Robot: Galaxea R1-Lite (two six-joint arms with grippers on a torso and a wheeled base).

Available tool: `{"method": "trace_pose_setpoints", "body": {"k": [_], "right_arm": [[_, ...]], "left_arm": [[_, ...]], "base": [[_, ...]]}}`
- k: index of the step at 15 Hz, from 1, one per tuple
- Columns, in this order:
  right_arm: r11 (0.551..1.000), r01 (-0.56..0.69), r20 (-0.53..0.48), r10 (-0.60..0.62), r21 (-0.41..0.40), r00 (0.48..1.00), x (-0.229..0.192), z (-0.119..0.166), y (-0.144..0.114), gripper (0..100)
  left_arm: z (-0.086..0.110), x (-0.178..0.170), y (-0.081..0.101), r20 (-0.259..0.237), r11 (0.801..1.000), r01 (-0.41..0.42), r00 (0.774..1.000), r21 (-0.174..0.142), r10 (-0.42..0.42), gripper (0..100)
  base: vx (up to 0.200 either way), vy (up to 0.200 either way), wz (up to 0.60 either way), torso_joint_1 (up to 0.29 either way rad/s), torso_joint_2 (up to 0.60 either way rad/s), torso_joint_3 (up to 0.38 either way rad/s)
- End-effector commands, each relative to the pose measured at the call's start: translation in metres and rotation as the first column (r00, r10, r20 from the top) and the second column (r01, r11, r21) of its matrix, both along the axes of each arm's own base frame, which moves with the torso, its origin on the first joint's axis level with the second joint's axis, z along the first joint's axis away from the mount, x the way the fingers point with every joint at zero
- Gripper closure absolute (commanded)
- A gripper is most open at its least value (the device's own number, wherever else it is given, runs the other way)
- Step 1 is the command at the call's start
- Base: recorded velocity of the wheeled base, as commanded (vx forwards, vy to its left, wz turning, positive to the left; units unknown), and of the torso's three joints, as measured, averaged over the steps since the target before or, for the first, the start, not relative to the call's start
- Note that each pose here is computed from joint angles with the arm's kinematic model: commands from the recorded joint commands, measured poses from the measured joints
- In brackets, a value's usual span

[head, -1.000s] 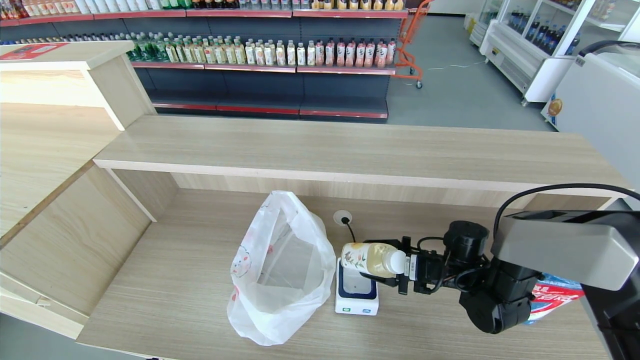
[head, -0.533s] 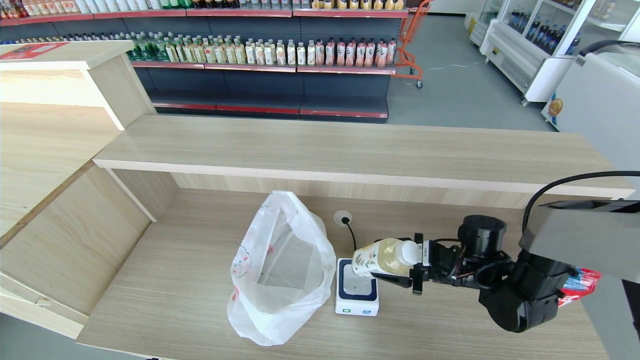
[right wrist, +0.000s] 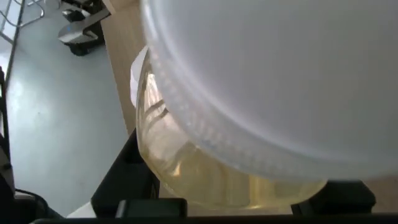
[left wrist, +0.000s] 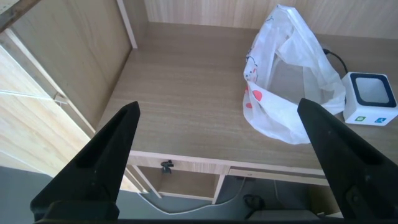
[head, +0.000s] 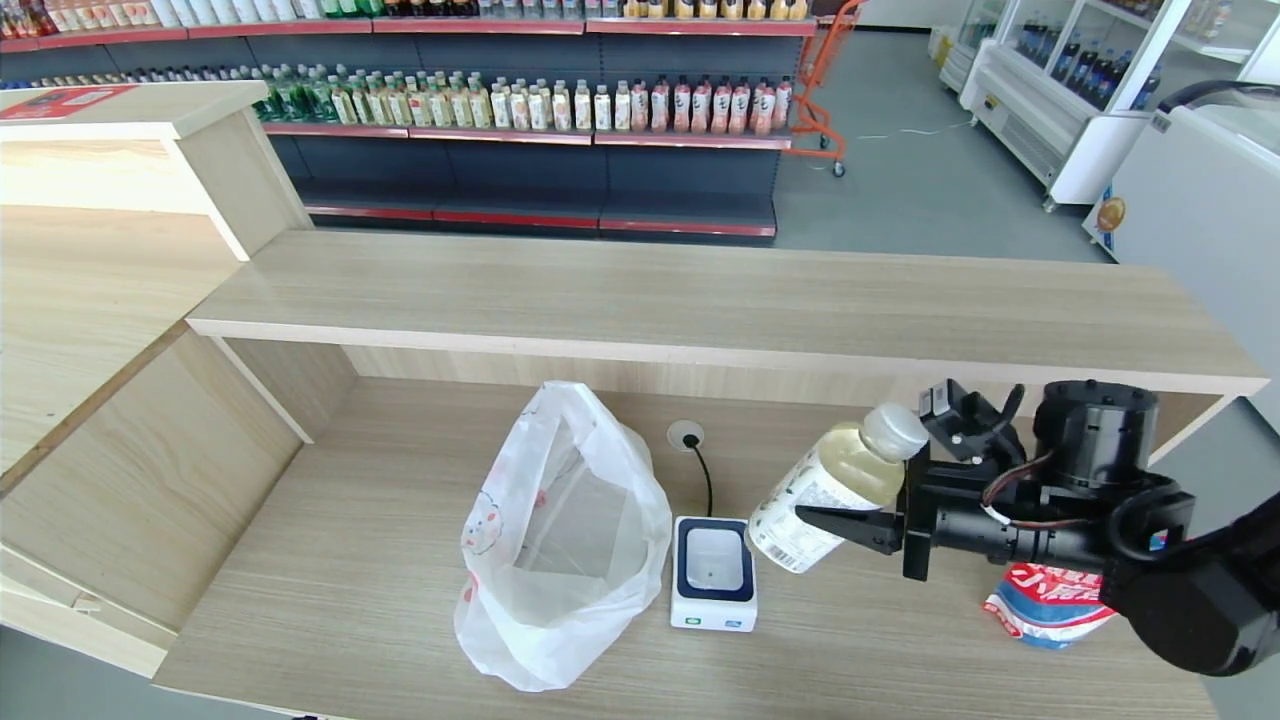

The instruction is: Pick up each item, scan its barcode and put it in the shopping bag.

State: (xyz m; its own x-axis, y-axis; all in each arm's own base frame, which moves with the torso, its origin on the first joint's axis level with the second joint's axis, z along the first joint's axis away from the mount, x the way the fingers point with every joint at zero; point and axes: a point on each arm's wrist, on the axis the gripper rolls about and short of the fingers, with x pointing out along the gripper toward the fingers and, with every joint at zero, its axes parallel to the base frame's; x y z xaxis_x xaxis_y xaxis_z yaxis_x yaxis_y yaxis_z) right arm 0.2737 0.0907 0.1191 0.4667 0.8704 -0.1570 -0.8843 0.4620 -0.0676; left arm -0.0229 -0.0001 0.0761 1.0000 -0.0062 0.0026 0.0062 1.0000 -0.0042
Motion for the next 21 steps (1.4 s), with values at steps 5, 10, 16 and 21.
{"method": "trace_pose_setpoints", "body": {"k": [5,10,16,21], "right_arm": [[0.926,0.316,-0.292,-0.250,0.205,0.923,-0.072,0.036,-0.017,100],[0.900,0.393,-0.363,-0.308,0.189,0.879,-0.099,0.024,-0.027,100],[0.893,0.412,-0.368,-0.327,0.180,0.870,-0.105,0.030,-0.029,100],[0.890,0.419,-0.370,-0.335,0.177,0.867,-0.109,0.031,-0.030,100]], "left_arm": [[0.000,0.000,0.000,0.001,1.000,0.000,1.000,0.000,0.000,0],[0.000,0.000,0.000,0.001,1.000,0.000,1.000,0.000,0.000,0],[0.000,0.000,0.000,0.001,1.000,0.000,1.000,0.001,0.000,0],[0.000,0.000,0.000,0.001,1.000,0.000,1.000,0.006,0.000,0]], "base": [[0.000,0.000,0.00,0.000,0.00,0.000],[0.000,0.000,0.00,0.000,0.00,0.000],[0.000,0.000,0.00,0.000,0.00,0.000],[0.000,0.040,0.00,0.001,0.00,0.000]]}}
